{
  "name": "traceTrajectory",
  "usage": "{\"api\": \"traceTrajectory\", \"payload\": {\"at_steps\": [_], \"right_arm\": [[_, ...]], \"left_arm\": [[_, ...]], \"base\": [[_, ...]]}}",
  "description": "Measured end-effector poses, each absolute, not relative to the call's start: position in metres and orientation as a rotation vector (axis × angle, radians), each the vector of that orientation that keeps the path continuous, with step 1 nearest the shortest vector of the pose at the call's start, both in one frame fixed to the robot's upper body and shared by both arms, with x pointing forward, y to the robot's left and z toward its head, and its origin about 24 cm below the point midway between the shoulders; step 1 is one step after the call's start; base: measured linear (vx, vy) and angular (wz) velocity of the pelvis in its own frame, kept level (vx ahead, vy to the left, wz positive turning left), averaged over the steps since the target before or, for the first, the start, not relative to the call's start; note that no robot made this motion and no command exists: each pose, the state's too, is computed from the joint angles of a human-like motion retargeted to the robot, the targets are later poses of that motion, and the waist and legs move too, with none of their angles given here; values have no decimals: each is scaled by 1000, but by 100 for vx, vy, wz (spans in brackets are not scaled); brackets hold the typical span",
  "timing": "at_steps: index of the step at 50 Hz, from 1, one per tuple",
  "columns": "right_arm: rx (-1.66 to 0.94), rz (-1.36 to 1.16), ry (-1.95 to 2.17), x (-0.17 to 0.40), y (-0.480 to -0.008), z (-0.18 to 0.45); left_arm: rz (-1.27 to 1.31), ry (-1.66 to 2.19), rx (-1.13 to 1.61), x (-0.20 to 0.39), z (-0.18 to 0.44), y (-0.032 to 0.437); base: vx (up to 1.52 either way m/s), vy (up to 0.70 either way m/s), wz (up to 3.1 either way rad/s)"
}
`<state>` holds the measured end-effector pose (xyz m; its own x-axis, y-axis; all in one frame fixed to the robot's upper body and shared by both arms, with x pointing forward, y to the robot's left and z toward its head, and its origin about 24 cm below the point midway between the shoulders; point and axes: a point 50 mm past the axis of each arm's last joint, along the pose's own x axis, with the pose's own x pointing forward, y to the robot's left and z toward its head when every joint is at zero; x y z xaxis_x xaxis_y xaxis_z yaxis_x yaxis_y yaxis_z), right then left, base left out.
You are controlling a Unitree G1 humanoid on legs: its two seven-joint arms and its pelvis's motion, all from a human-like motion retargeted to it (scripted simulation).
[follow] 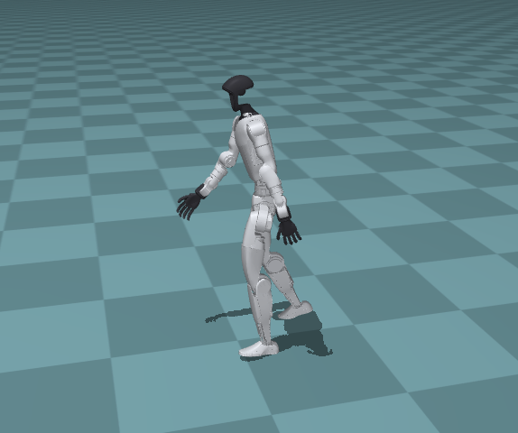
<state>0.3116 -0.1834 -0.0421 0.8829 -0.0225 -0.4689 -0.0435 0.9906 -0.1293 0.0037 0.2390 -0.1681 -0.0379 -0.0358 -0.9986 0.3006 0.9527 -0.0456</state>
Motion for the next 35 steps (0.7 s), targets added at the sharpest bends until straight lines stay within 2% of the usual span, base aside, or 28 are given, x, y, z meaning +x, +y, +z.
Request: {"api": "traceTrajectory", "payload": {"at_steps": [5, 12, 15, 22, 28, 32, 35], "right_arm": [[-81, 6, 585, 287, -193, -66], [-214, -179, 963, 184, -240, -129], [-238, -186, 1132, 138, -250, -146], [-143, -132, 1369, 75, -267, -157], [-161, -220, 1374, 75, -291, -148], [-226, -232, 1276, 107, -301, -137], [-290, -251, 1197, 141, -305, -125]], "left_arm": [[-232, 1565, 294, 22, -160, 267], [115, 1159, 387, 146, -130, 287], [147, 1003, 393, 204, -110, 270], [-172, 673, 468, 301, -59, 189], [-359, 394, 656, 330, -22, 139], [-412, 396, 693, 312, -36, 139], [-421, 565, 644, 280, -69, 152]], "base": [[73, 31, 18], [73, 25, 84], [67, 11, 107], [65, -5, 95], [71, -20, 21], [76, -21, -67], [70, -14, -77]]}}
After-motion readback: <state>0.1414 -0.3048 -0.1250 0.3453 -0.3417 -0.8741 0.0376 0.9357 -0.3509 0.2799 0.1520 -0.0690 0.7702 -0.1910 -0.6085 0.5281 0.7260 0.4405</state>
